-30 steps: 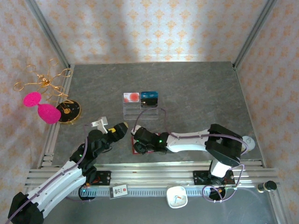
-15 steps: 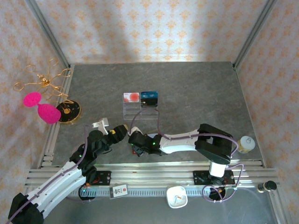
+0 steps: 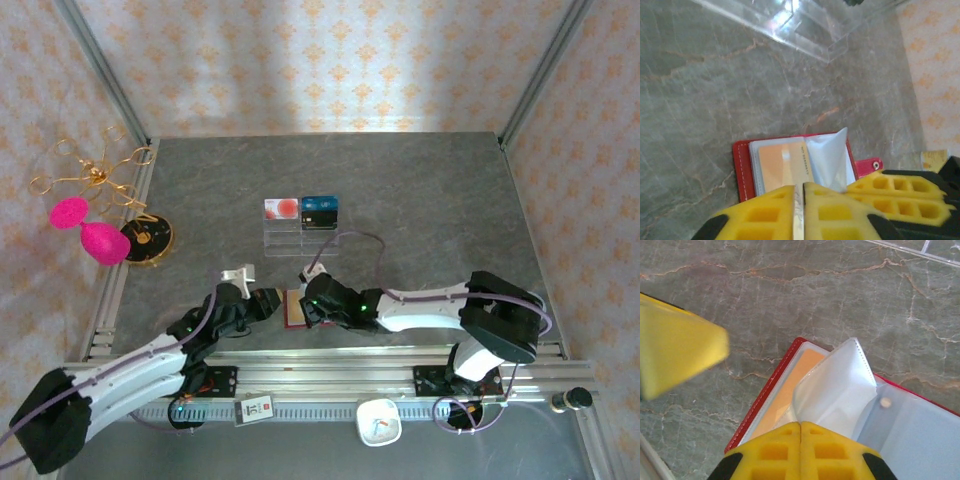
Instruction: Take the credit cards out of the card holder
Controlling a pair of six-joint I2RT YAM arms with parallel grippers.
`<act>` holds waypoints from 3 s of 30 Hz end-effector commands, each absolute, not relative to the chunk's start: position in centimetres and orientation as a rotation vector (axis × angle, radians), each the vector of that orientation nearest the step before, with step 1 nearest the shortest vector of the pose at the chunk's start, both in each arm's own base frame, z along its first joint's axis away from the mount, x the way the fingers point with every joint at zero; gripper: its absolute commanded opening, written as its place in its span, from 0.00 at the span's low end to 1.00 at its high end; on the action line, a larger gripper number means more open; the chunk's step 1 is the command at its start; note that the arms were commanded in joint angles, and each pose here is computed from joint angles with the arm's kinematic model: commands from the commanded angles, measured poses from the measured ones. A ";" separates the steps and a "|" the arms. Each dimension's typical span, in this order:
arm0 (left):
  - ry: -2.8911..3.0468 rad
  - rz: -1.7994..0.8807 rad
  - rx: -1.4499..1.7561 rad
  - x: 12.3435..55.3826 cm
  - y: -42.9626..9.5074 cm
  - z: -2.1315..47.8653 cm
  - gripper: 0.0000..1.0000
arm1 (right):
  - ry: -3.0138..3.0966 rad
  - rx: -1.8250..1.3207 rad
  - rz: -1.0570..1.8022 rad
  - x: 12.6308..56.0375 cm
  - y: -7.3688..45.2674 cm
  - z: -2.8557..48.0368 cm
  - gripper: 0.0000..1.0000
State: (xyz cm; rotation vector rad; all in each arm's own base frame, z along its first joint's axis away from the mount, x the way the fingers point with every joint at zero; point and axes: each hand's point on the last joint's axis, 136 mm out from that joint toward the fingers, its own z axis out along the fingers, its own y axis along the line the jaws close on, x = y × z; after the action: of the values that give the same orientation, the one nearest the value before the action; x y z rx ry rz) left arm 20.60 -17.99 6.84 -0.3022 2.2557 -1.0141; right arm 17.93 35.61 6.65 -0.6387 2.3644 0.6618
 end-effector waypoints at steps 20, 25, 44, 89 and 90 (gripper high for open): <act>2.443 -1.132 0.100 21.1 -30.1 6.2 0.09 | 2.146 -0.147 0.636 20.5 26.8 14.5 0.31; 2.487 -1.124 0.103 21.3 -31.0 5.1 0.09 | 2.140 -0.111 0.660 20.2 26.0 14.8 0.32; 2.335 -0.906 -0.162 21.7 -19.9 6.1 0.06 | 2.504 -0.391 1.062 18.0 36.2 8.5 0.29; 2.483 -0.857 -0.107 19.5 -19.5 1.5 0.00 | 2.662 -0.121 0.934 19.6 31.7 3.5 0.00; 2.480 -0.861 -0.106 19.5 -19.6 1.6 0.00 | 2.662 -0.117 0.932 19.5 31.5 3.5 0.00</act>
State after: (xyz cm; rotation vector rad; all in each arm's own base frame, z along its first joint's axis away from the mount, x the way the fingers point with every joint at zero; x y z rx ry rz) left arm 20.42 -20.10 2.61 -0.1291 2.4464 -0.8798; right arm 19.02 32.79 3.40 -0.1800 2.6794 0.9785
